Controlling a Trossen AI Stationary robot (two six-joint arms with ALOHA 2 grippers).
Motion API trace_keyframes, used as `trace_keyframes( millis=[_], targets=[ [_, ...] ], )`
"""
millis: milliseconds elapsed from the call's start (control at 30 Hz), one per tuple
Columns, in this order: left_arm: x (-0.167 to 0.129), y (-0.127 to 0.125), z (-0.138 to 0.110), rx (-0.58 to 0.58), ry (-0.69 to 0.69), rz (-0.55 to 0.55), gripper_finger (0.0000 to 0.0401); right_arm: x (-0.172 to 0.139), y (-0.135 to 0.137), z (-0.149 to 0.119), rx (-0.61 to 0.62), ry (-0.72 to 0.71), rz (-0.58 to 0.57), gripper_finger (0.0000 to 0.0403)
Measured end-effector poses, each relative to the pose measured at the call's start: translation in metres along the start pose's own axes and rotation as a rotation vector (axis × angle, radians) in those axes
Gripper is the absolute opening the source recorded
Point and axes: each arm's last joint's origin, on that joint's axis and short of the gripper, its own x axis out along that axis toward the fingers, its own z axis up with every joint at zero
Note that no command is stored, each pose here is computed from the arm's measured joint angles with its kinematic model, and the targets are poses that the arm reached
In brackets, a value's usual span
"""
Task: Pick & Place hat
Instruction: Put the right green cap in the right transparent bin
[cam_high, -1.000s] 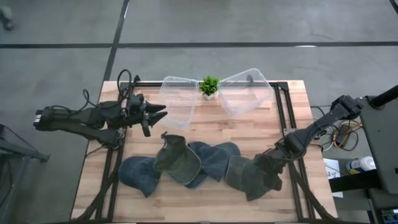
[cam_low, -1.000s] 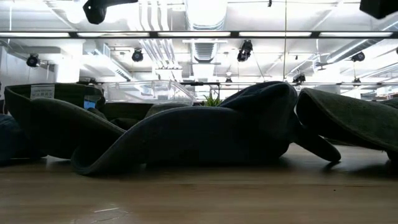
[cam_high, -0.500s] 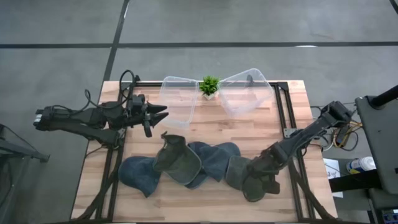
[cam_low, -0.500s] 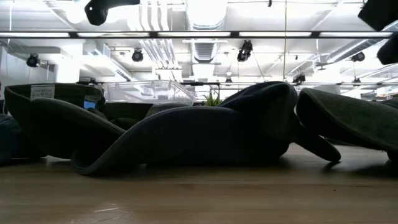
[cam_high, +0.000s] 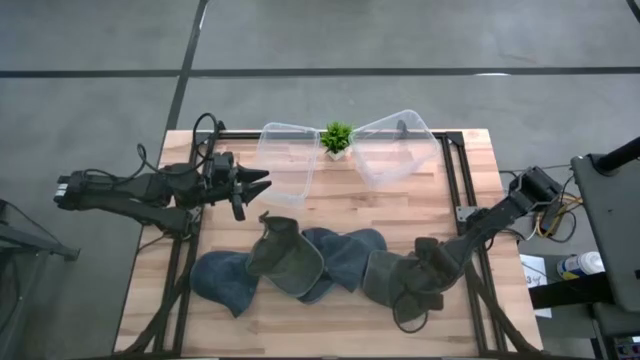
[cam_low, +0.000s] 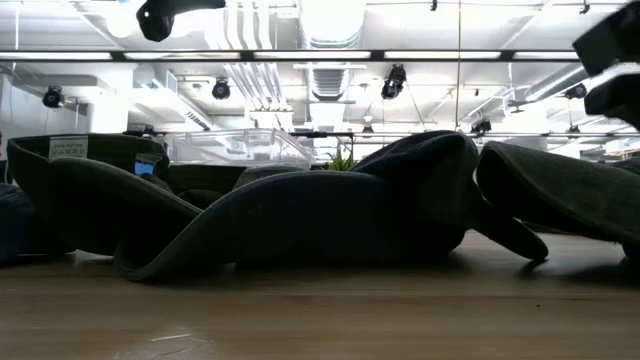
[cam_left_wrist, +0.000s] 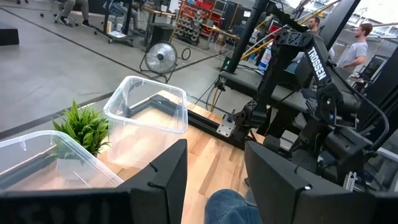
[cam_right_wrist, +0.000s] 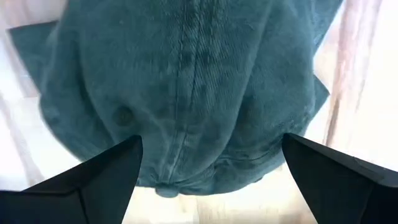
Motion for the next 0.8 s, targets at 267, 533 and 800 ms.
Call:
trace_keyframes(
  millis=[267,533,800],
  targets=[
    [0.0,0.0,0.0,0.0,0.0,0.0,0.0153,0.019,0.001,0.002,0.008,0.026,0.014,0.038],
    [0.0,0.0,0.0,-0.001,-0.002,-0.001,0.0153,0.022,0.002,0.003,0.012,0.03,0.007,0.0285],
    [0.0,0.0,0.0,-0.001,-0.003,0.0,0.0153,0.022,0.003,0.001,0.023,0.079,0.058,0.0056]
  ],
)
